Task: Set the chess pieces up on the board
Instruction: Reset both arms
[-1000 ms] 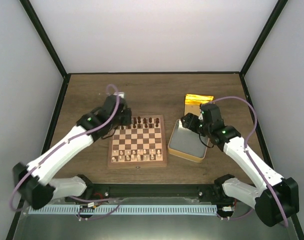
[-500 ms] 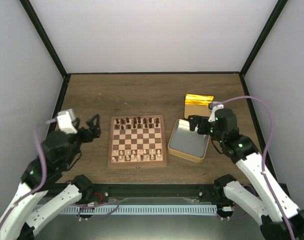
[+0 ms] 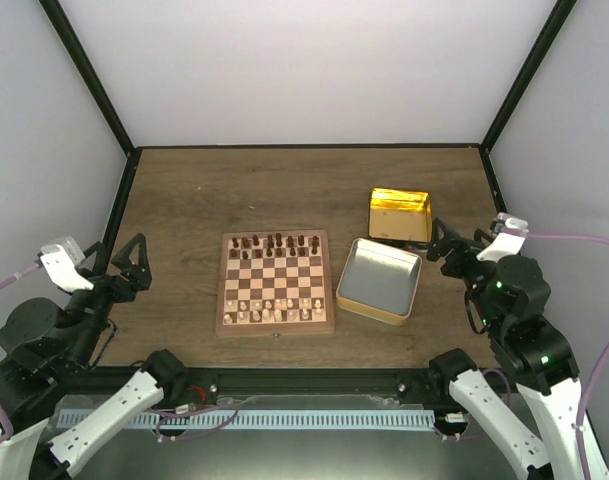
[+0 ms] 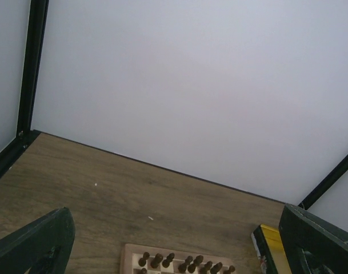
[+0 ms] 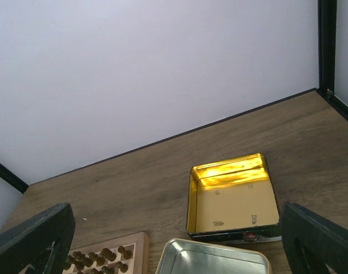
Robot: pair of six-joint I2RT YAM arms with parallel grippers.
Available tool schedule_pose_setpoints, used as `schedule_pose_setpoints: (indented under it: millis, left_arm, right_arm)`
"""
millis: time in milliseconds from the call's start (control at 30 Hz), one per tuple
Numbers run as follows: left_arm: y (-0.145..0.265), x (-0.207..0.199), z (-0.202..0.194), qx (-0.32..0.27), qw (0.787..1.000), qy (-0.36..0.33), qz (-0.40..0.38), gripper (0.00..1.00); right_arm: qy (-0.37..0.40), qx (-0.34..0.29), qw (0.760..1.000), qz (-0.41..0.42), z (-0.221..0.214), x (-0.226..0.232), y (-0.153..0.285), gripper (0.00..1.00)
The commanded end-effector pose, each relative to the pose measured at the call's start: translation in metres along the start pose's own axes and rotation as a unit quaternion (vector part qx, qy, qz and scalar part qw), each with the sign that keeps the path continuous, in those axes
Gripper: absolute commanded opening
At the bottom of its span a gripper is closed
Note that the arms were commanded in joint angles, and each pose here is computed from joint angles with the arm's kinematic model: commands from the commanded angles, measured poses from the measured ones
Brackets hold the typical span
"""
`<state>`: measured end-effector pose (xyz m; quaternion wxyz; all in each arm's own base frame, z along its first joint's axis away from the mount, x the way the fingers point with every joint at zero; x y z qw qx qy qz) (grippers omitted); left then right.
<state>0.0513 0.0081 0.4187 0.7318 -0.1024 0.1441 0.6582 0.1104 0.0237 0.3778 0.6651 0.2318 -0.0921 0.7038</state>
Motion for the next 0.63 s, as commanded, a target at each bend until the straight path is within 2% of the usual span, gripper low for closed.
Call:
schedule_pose_setpoints:
  millis: [0,600]
  left_arm:
    - [0.0041,0.0034,0.0015,0.001,1.000,-0.020,0.009,1.00]
    - [0.0000,0.0035,-0.0034,0.002,1.000,-0.013,0.016,1.00]
  right_arm:
    - [-0.019,-0.031,0.999,-0.026,0.0072,-0.0080,0.0167,1.00]
    - [-0.031,-0.034,0.999,-0.020,0.0030,-0.0109,0.0195,1.00]
Point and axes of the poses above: each gripper's point midway between its finger pads, its own y axis back along the fingers, its own x axis along the line the jaws close on, z = x × y, the point moved 10 cm from there along y, back along the fingers, and after that the axes turned 4 degrees about -y, right-handed, at the moved point
